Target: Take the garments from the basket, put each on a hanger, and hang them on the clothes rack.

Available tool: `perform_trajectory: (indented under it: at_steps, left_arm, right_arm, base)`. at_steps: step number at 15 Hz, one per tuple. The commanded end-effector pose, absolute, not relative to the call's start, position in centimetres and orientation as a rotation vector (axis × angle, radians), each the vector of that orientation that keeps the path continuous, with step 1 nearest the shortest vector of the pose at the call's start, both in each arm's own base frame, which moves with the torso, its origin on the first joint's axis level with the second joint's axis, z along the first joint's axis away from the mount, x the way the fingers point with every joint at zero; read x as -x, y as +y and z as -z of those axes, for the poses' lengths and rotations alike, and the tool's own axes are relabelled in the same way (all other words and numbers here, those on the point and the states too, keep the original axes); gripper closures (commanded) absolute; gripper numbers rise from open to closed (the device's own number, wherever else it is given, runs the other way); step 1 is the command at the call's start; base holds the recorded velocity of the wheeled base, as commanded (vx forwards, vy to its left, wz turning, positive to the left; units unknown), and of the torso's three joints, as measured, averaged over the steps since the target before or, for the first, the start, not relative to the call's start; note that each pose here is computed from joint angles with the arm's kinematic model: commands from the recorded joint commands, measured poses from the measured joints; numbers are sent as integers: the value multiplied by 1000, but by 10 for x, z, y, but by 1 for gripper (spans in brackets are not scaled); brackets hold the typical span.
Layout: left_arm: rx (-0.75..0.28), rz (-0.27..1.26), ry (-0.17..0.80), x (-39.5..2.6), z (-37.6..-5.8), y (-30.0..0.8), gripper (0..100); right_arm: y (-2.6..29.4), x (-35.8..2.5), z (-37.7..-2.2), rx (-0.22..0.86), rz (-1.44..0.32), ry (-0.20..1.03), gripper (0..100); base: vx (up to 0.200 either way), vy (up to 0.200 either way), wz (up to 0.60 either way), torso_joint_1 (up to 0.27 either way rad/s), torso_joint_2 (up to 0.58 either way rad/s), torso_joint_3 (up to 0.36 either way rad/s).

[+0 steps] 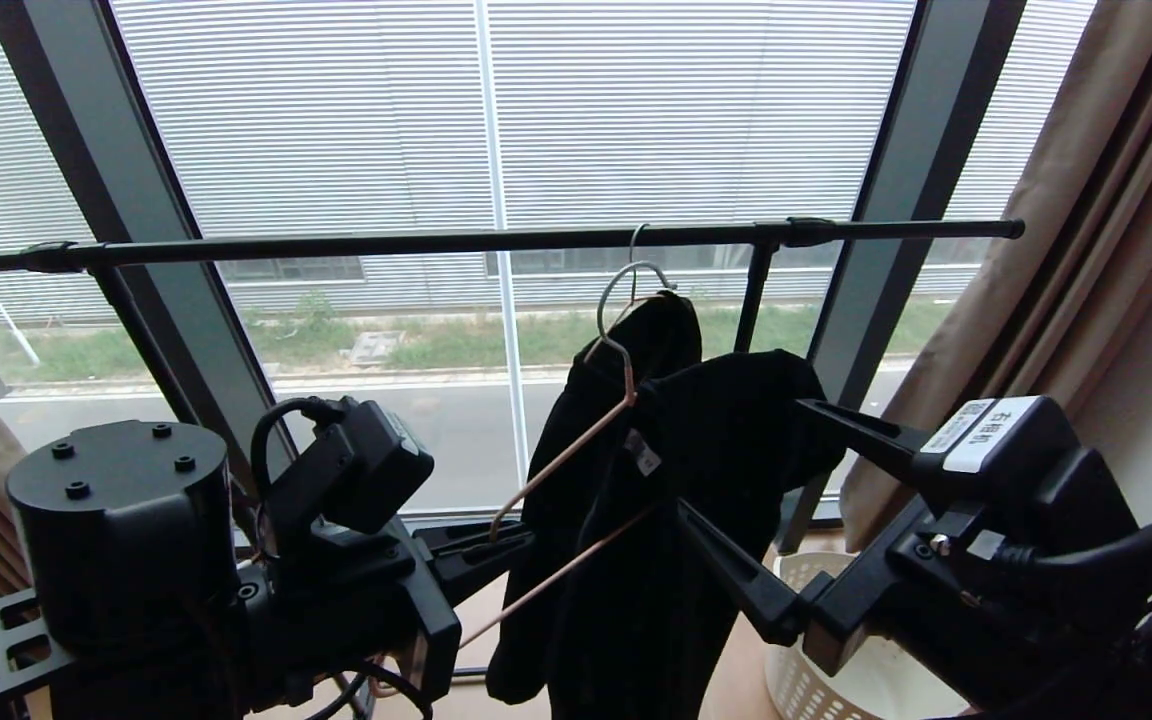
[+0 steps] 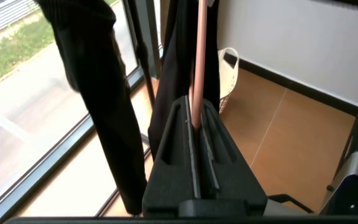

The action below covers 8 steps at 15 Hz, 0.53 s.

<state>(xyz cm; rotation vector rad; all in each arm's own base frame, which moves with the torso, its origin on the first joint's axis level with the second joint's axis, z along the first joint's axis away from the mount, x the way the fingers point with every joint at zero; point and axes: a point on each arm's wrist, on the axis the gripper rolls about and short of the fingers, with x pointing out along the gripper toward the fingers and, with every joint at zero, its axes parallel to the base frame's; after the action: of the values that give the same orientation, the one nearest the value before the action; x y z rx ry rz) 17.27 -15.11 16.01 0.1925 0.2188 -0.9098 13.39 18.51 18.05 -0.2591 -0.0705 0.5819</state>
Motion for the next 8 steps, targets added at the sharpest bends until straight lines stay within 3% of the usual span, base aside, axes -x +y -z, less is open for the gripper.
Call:
perform_trajectory:
  at_steps: [1, 5, 8]
  left_arm:
    - [-193, 908, 223, -165, -158, -143, 100]
    - [-193, 899, 216, -152, -157, -129, 100]
    - [-193, 926, 233, -142, -150, -119, 100]
  right_arm:
    - [170, -130, -189, 236, -621, -109, 0]
    - [148, -129, -194, 272, -648, -55, 0]
    - [114, -135, -221, 304, -852, 83, 0]
  base:
    - [0, 0, 0, 0, 0, 0]
    - [0, 0, 0, 0, 0, 0]
    - [0, 0, 0, 0, 0, 0]
